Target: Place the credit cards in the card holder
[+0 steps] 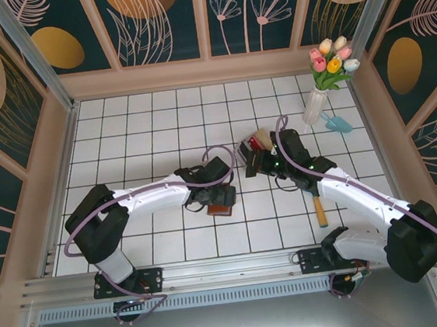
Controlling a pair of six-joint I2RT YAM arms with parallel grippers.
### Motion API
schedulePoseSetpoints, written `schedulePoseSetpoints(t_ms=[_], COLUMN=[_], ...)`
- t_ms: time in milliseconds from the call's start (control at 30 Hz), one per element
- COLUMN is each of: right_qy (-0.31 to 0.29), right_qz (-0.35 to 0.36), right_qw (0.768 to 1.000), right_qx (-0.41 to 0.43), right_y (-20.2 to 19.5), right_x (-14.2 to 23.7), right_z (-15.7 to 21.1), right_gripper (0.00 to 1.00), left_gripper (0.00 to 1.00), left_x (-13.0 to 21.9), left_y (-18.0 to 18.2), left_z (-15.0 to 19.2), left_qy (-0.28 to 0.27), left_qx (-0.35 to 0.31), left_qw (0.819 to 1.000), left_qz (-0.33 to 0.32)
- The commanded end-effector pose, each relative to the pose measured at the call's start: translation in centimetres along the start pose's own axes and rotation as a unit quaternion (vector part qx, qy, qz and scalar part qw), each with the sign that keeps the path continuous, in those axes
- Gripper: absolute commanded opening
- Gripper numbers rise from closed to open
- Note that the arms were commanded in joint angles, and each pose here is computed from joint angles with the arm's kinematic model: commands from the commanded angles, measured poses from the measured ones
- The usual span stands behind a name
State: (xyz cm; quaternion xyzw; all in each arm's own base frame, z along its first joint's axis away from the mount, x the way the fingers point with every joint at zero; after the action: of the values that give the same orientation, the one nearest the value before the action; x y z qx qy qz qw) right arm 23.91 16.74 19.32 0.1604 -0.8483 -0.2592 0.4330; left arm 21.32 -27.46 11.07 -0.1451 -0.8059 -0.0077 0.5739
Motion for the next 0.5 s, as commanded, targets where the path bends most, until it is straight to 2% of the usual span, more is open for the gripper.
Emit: schedulePoseSetpoints(t_ms=[0,200,333,467], right_qy=[-0.003,0.0,0.0,0.0], right_qz=[-0.014,-0.013,-0.012,-0.011], right_qw=[1.0,1.0,1.0,1.0], right_qx=[-0.006,-0.006,-0.007,-0.006], right_y=[0.3,0.1,0.1,0.1], right_x=[-0.3,-0.5,-0.6,-0.5], right_z=[0.0,0.2,0.3,0.2], right_gripper=[0.04,0.04,0.04,0.04], left_gripper=[0.96,0.97,0.95,0.9], left_x=[0.6,0.3,-1.2,-1.0], left_y=[-0.9,-0.9,-1.0,-1.1], left_z=[-0.3,-0.3,0.1,-0.2], left_qy=[-0.002,0.002,0.025,0.018], left_qx=[-0.01,-0.011,-0.026,-0.029], left_qw=[1.0,1.0,0.999,0.999], left_qz=[0.016,0.008,-0.009,-0.021])
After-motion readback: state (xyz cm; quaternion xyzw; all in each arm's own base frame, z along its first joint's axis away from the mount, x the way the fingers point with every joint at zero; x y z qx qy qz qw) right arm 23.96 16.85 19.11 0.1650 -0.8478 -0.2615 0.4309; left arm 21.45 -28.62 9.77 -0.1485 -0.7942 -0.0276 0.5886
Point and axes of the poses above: each hand's point on the last joint's axis, 136 mm out from that joint toward the fingers, its own x axis back along the fingers, its own y axis along the line the jaws close on, z = x × y, the point moved 7 cm from there along x, back along the fingers, and after that the axes turned 1 degree about x, right-handed, at the moved point
